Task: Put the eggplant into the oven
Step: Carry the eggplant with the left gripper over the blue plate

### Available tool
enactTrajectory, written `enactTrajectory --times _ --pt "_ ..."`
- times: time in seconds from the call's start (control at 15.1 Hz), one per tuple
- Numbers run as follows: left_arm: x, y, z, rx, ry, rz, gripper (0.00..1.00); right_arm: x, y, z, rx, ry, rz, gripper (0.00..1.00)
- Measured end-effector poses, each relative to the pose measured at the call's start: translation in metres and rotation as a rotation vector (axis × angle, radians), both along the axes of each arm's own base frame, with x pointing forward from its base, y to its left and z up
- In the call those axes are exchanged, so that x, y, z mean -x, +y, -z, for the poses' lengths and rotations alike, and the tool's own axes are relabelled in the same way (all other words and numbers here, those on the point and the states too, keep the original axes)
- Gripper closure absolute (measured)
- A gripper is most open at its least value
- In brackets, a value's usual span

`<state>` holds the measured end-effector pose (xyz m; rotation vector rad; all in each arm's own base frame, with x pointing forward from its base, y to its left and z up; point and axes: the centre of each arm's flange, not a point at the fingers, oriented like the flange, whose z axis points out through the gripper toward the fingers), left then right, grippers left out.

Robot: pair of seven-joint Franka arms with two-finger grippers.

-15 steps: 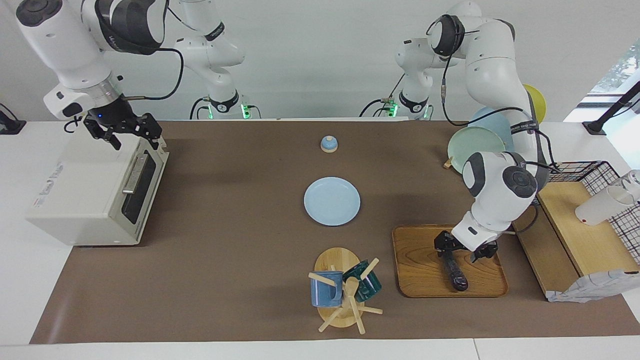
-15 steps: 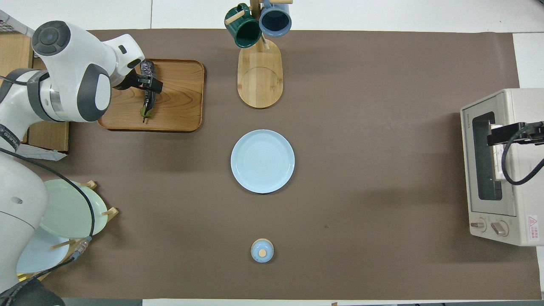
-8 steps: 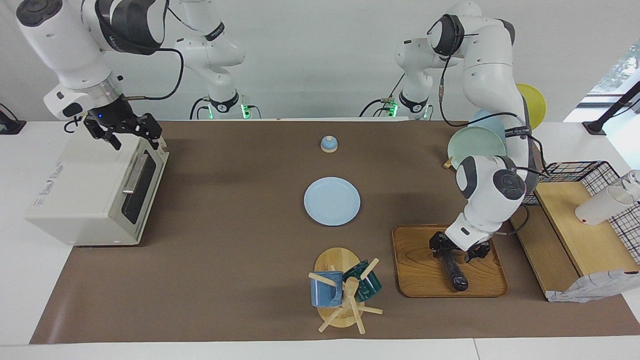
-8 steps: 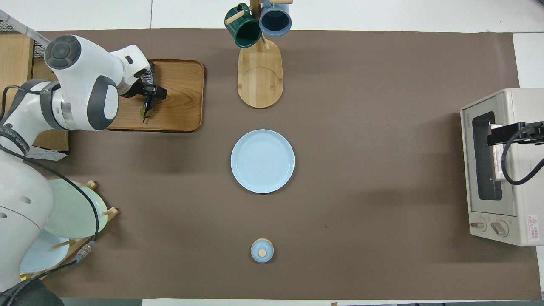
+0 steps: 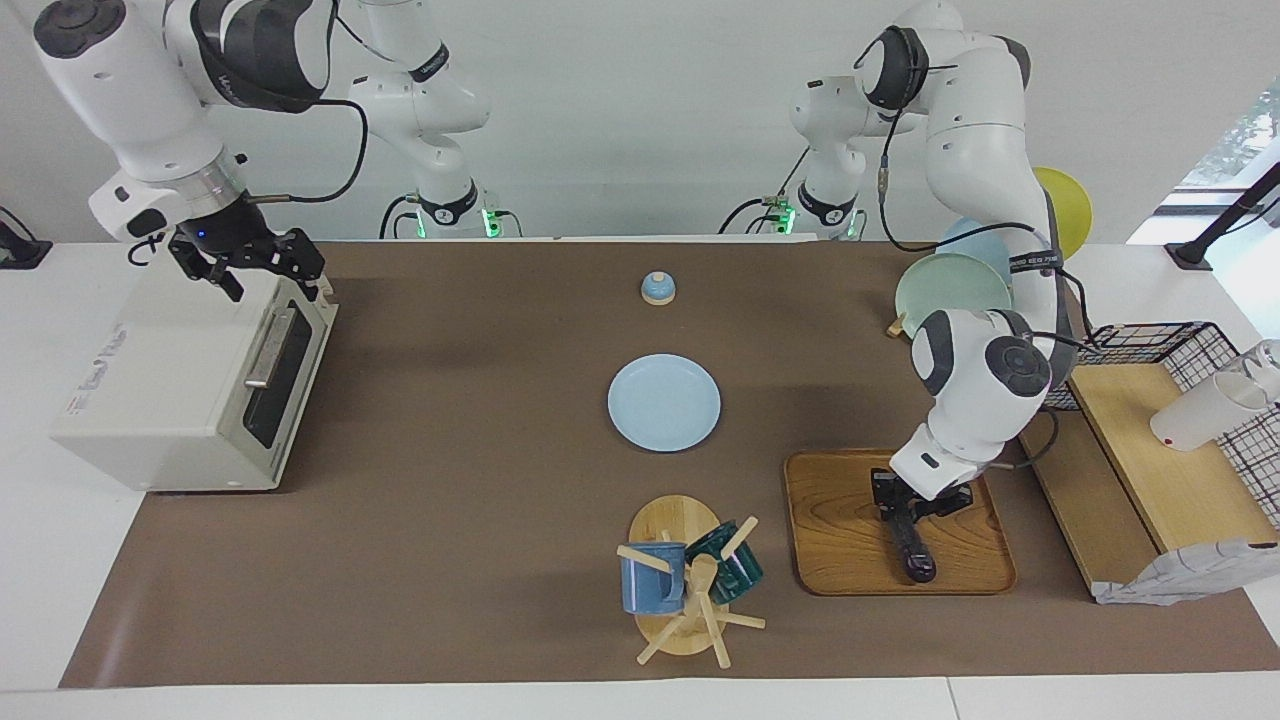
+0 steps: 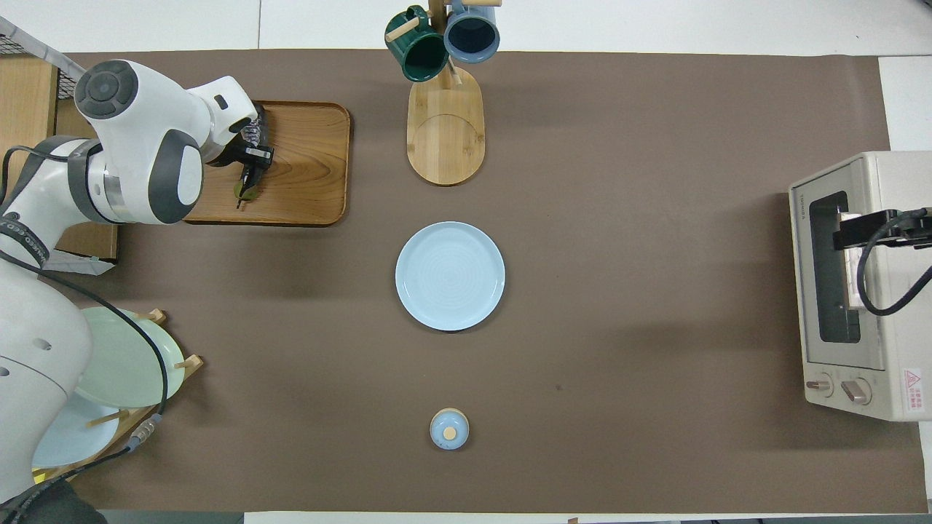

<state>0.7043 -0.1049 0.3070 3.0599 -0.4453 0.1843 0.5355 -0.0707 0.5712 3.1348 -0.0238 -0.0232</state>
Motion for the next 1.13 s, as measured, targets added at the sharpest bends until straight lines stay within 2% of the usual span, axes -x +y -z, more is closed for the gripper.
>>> enactTrajectory --times 0.2,0.33,0.53,0.66,0.86,1.0,1.13 --pt "0.0 0.0 -0.005 0.005 0.02 -0.005 0.74 0.0 0.0 0.0 0.0 0.0 0.0 0.0" --pt "0.001 -0.003 -0.023 0.038 0.045 -0.024 0.74 0.0 -0.003 0.0 0.0 0.0 0.006 0.0" --pt "0.016 -0.009 -0.079 0.082 0.103 -0.067 0.74 0.003 -0.017 0.0 0.0 0.0 0.031 0.0" --pt "0.043 -0.03 -0.13 0.077 0.152 -0.108 0.74 0.001 -0.009 0.0 0.0 -0.002 0.016 0.0" --pt "0.099 -0.104 -0.174 0.062 0.176 -0.173 0.74 -0.002 0.014 0.011 0.0 -0.005 -0.027 0.32" --pt "0.137 -0.158 -0.176 0.058 0.196 -0.191 0.74 -0.001 0.023 0.029 -0.002 0.0 -0.045 0.53" --pt "0.165 -0.203 -0.164 0.065 0.186 -0.204 0.74 0.001 0.025 0.046 0.001 0.01 -0.05 0.72"
